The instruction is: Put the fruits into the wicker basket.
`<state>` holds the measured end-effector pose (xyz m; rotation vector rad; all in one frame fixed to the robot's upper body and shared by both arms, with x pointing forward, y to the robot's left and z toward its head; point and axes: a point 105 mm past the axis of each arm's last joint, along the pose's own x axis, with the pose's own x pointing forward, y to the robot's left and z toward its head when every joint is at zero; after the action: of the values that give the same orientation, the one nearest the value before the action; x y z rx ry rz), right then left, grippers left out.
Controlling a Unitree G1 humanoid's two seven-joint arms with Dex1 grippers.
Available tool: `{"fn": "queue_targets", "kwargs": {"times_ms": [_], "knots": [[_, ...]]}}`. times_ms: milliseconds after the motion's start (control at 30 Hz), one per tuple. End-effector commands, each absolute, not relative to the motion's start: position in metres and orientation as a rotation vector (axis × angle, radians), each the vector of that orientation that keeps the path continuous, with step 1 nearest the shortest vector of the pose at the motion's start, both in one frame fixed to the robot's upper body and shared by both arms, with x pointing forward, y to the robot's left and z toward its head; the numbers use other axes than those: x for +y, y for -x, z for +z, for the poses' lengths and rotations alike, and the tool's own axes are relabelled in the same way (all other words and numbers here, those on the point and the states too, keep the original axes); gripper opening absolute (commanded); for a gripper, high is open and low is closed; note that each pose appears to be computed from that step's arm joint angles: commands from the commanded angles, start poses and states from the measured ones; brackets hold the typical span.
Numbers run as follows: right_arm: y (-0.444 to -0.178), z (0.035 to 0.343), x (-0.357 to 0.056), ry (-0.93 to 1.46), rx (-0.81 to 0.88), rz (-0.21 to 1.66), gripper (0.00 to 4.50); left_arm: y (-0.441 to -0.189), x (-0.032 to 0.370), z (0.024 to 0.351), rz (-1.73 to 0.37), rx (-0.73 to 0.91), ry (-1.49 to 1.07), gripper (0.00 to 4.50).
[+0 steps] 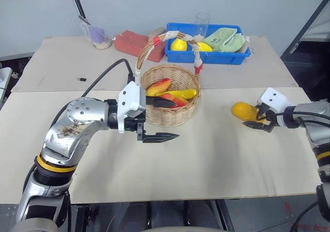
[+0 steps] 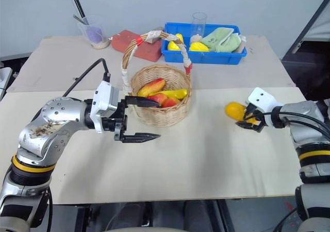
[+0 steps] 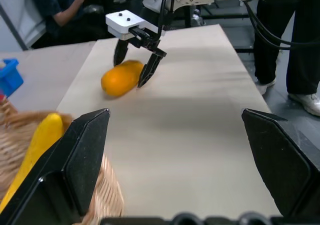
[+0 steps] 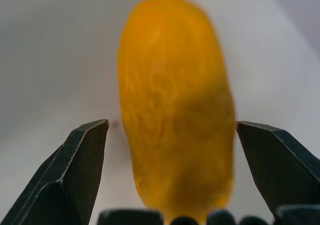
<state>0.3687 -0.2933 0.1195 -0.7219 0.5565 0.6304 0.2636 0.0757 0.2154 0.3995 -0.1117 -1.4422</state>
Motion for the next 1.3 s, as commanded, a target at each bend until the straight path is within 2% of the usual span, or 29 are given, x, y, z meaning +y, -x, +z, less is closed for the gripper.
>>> {"fn": "queue_targets", "kwargs": {"times_ms": [33, 167, 200, 400, 567, 700, 833, 1033, 1067, 1167, 1300], "knots": [[-0.377, 0.134, -0.294, 0.754, 0.514, 0.618, 3.93, -0.258, 0.077, 0.227, -1.431, -0.164, -0.404, 4.50], [-0.379, 0.136, -0.295, 0.766, 0.507, 0.621, 2.69, -0.256, 0.079, 0.228, -1.425, -0.175, -0.389, 4.50], [-0.379, 0.138, -0.294, 0.769, 0.500, 0.627, 2.55, -0.254, 0.080, 0.229, -1.430, -0.181, -0.382, 4.50], [-0.364, 0.169, -0.274, 0.773, 0.416, 0.756, 2.55, -0.242, 0.093, 0.236, -1.437, -0.234, -0.330, 4.50], [-0.319, 0.223, -0.199, 0.707, 0.218, 1.037, 2.55, -0.234, 0.114, 0.229, -1.386, -0.176, -0.311, 4.50], [-0.306, 0.248, -0.150, 0.648, 0.081, 1.109, 2.55, -0.240, 0.138, 0.227, -1.250, -0.136, -0.331, 4.50], [-0.321, 0.259, -0.098, 0.565, -0.032, 1.131, 2.55, -0.239, 0.158, 0.226, -1.134, -0.102, -0.335, 4.50], [-0.361, 0.257, -0.063, 0.536, -0.090, 1.037, 2.55, -0.236, 0.156, 0.232, -1.096, -0.123, -0.320, 4.50], [-0.363, 0.256, -0.058, 0.531, -0.093, 1.041, 3.58, -0.235, 0.156, 0.233, -1.092, -0.128, -0.313, 4.50], [-0.368, 0.254, -0.052, 0.524, -0.096, 1.046, 4.49, -0.234, 0.154, 0.235, -1.087, -0.133, -0.306, 4.50], [-0.361, 0.258, -0.051, 0.507, -0.104, 1.080, 4.49, -0.234, 0.152, 0.237, -1.077, -0.145, -0.285, 4.50]]}}
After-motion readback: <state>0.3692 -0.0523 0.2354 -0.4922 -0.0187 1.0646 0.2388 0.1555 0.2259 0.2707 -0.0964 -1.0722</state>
